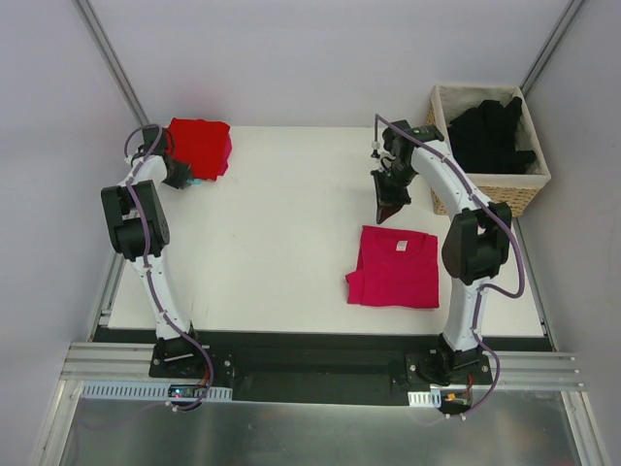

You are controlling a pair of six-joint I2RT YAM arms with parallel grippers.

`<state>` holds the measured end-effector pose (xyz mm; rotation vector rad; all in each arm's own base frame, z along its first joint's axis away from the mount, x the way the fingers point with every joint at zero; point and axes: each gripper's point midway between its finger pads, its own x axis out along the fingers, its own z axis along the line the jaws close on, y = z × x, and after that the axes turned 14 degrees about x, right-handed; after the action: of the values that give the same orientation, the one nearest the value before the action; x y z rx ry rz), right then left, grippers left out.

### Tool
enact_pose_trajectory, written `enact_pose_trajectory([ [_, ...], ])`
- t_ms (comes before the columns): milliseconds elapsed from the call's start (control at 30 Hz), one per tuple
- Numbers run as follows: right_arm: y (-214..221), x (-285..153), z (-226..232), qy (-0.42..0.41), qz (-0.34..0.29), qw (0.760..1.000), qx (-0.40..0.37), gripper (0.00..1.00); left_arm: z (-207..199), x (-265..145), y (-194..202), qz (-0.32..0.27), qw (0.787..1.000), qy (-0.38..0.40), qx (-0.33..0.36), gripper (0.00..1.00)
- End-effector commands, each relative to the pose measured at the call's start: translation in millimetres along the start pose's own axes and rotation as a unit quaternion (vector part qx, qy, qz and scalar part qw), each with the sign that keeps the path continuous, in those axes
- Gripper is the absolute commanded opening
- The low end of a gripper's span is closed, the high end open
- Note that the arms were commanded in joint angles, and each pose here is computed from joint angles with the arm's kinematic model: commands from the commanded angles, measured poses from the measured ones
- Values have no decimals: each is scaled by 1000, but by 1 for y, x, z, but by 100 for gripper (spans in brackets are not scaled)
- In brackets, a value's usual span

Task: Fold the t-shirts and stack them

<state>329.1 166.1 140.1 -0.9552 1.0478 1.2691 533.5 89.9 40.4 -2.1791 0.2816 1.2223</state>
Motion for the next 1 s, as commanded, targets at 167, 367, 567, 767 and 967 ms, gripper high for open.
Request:
enact_pose_trajectory([
  [167, 3, -11, 10, -6, 4, 1000, 3, 1, -10, 8, -16, -8, 1000, 20, -5, 19],
  [367, 0, -13, 12, -6, 1, 1000, 0, 1, -5, 5, -11, -5, 1000, 13, -5, 18],
  [567, 1, -11, 13, -7, 7, 1000, -1, 1, 0, 2, -7, -3, 1000, 9, -1, 18],
  [767, 3, -11, 11, -4, 8, 1000, -5, 1, -2, 2, -6, -1, 1000, 13, -5, 18],
  [967, 6, -9, 9, 0, 15, 1000, -11, 1, -6, 8, -6, 4, 1000, 20, -5, 18],
])
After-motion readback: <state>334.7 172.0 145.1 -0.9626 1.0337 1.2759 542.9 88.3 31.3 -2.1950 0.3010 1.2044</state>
